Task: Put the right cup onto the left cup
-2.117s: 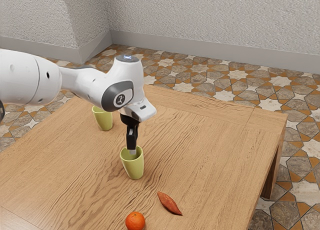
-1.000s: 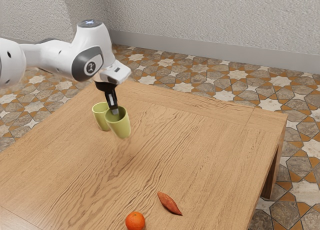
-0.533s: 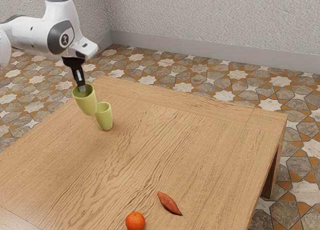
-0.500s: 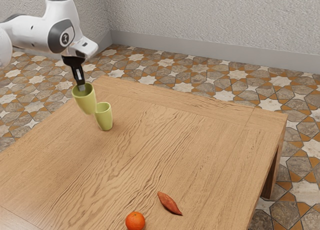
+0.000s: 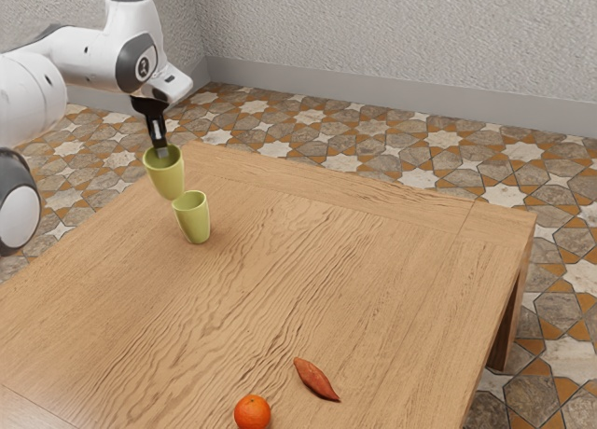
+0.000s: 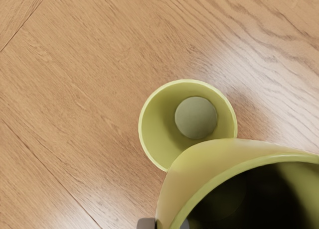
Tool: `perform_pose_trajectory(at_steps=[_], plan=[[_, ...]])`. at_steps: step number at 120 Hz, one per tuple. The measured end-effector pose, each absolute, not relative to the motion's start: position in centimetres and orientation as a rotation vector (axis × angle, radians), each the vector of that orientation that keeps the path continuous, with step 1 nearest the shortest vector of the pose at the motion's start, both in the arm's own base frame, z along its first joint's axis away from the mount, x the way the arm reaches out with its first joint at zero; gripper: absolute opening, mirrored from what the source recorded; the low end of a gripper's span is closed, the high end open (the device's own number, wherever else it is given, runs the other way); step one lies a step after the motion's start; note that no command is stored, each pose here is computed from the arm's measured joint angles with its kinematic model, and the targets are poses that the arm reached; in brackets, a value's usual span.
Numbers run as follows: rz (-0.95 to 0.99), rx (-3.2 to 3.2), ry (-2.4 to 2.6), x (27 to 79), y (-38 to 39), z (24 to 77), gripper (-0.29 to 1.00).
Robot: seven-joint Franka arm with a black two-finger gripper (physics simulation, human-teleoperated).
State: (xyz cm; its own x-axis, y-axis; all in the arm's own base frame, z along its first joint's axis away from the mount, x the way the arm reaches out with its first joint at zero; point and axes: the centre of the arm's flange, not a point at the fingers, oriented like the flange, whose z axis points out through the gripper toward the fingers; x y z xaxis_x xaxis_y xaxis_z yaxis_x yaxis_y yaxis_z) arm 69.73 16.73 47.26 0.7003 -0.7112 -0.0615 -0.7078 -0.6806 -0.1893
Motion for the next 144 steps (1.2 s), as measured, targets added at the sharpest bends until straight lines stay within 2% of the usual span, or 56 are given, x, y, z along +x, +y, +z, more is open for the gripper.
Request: perform_pose_trajectory(at_steps=[54,98,122,144], plan=[[-0.039,-2.605,1.317,73.4,15.4,43.8,-0.08],[-0.050,-2.637,1.362,73.0,16.8,41.6,-0.08],[-0.062,-2.630,1.392,72.8,16.6,42.7,0.35],[-0.088,-2.637,1.427,70.7,14.6,47.2,0.55]])
